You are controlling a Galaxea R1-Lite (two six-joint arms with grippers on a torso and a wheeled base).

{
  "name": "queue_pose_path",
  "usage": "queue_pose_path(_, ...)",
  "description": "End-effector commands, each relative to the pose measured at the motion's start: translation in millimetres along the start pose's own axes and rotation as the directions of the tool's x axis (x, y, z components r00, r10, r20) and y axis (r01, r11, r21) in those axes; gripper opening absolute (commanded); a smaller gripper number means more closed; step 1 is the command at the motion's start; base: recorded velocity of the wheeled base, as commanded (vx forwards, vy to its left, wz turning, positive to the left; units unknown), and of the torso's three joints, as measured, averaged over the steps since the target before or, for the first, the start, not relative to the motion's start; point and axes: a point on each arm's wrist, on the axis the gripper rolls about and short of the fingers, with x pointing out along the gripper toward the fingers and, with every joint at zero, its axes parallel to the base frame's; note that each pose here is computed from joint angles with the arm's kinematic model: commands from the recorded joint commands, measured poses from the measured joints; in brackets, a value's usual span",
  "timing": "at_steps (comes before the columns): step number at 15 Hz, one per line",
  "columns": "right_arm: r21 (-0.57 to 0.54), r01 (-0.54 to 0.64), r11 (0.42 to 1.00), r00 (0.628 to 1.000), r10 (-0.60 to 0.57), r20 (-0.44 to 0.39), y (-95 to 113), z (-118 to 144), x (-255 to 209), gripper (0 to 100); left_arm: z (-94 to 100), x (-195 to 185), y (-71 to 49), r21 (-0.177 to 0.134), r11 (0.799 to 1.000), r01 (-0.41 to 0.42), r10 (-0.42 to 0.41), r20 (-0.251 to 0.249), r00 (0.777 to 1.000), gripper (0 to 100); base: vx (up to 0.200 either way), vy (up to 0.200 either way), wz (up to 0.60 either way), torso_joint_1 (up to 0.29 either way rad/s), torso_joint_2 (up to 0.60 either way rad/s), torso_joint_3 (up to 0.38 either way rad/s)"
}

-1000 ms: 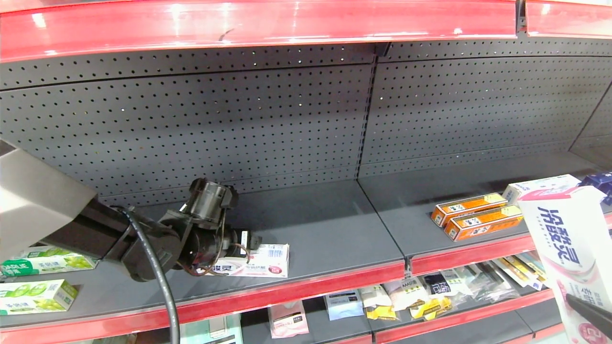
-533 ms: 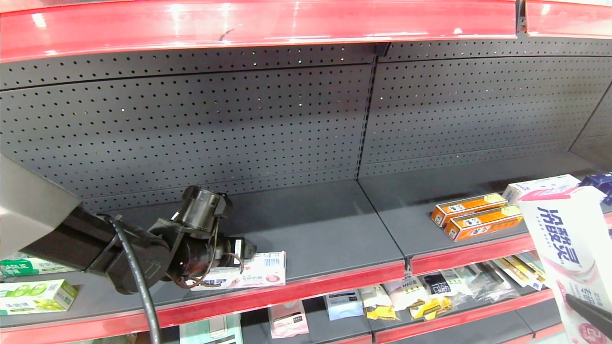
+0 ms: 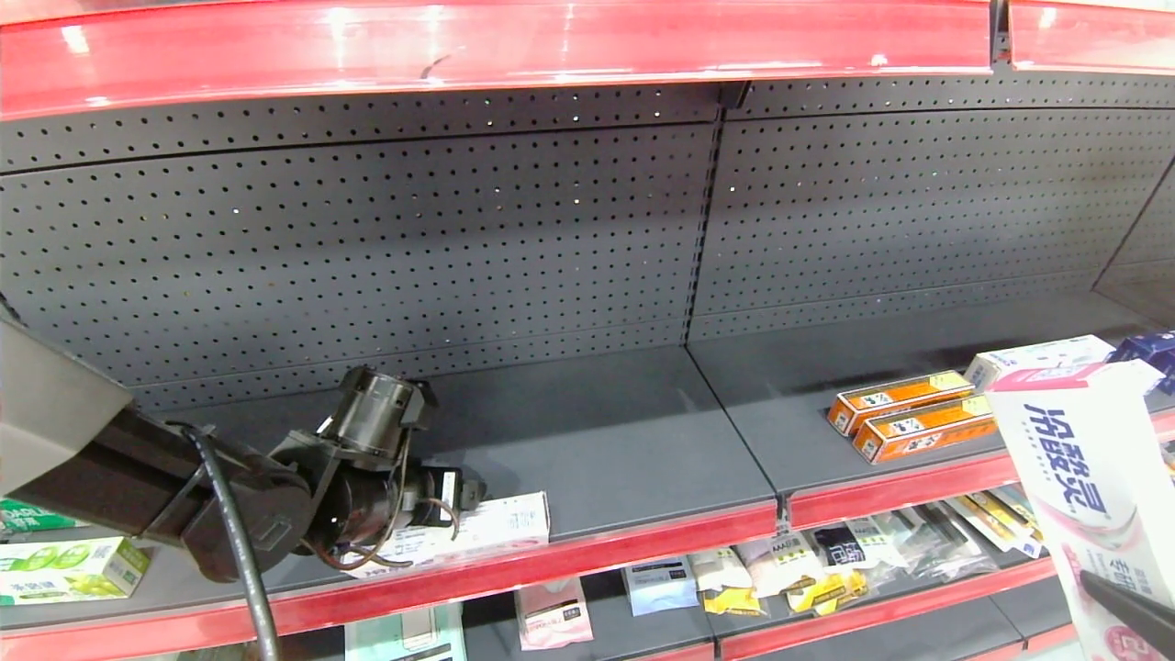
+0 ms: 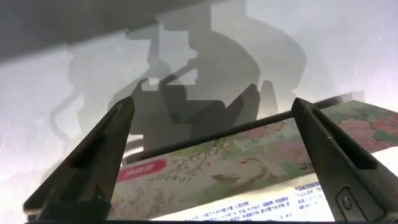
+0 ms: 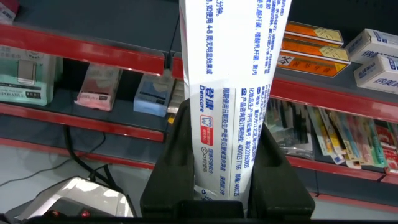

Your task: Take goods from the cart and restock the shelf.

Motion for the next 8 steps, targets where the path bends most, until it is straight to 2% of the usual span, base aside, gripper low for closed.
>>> queue_pose_path(1, -0.001, 0.000, 1.000, 1.000, 0.000, 0.003, 0, 0, -1, 0, 0.3, -1, 0.3, -0.007, 1.000, 0.000, 0.000, 0.003, 1.000, 100, 0.000, 0.000, 0.00, 0.000, 0.00, 0.000)
queue_pose_path(4, -0.001, 0.000, 1.000, 1.000, 0.000, 0.002, 0, -1, 0, 0, 4.1, 0, -0.5, -0.010, 1.000, 0.003, -0.003, 0.016, 1.000, 100, 0.000, 0.000, 0.00, 0.000, 0.00, 0.000)
queue_pose_path(6, -0.001, 0.000, 1.000, 1.000, 0.000, 0.003, 0, -1, -1, 0, 13.2, -1, -2.7, -0.021, 1.000, 0.013, -0.012, 0.048, 0.999, 100, 0.000, 0.000, 0.00, 0.000, 0.00, 0.000)
queue_pose_path(7, -0.001, 0.000, 1.000, 1.000, 0.000, 0.003, 0, -1, -1, 0, 19.6, -3, -4.8, -0.041, 0.999, 0.022, -0.020, 0.071, 0.997, 100, 0.000, 0.000, 0.00, 0.000, 0.00, 0.000)
queue_pose_path(8, -0.001, 0.000, 1.000, 1.000, 0.000, 0.003, 0, -1, -1, 0, 20.9, -6, -4.6, -0.042, 0.999, 0.025, -0.022, 0.078, 0.997, 100, 0.000, 0.000, 0.00, 0.000, 0.00, 0.000)
